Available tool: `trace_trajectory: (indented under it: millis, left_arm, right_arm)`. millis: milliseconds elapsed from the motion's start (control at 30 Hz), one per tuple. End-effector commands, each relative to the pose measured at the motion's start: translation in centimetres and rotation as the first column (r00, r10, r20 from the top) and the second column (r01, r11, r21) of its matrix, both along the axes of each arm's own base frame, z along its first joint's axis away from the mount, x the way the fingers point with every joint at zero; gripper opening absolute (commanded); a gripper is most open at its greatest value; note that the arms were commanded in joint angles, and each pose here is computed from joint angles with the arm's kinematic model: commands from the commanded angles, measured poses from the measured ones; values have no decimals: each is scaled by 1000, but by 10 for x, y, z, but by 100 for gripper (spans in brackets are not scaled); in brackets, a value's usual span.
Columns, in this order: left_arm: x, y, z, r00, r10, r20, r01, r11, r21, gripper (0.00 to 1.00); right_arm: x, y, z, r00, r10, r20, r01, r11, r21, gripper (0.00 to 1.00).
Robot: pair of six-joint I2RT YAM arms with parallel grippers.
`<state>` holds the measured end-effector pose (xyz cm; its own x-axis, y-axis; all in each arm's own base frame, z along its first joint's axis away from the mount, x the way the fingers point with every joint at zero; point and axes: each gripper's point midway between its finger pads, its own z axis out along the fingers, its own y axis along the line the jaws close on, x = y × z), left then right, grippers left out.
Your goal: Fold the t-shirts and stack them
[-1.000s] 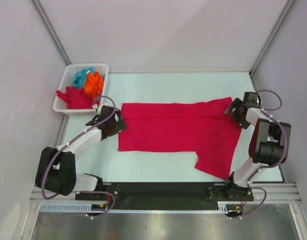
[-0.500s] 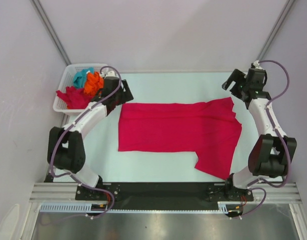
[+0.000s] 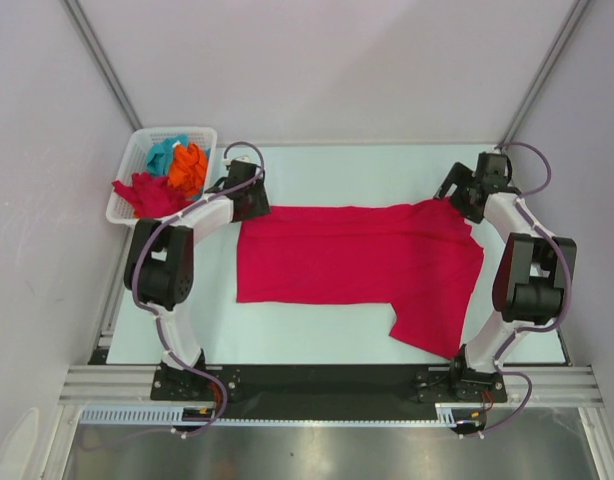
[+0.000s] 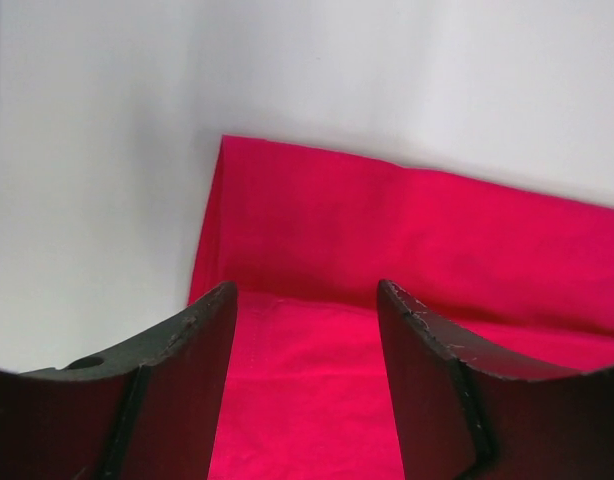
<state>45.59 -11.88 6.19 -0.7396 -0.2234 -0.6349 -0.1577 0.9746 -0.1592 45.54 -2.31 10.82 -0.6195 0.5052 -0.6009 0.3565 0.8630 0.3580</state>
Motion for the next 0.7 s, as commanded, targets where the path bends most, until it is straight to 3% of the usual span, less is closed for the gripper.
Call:
trace_trajectory:
  millis: [0, 400, 667]
  left_arm:
    - [11, 8, 5, 1000, 12, 23, -14, 997, 77, 63]
    - [4, 17, -10, 999, 41, -10, -39, 993, 107, 54]
    - [-1, 19, -17, 999, 45, -28, -41, 992, 121, 62]
  right_arm:
    - [4, -3, 7, 999, -5, 39, 5, 1000, 9, 92]
    - [-2, -2, -2, 1000, -8, 10, 8, 1000, 10, 91]
    - [-9, -4, -6, 1000, -12, -7, 12, 1000, 2, 91]
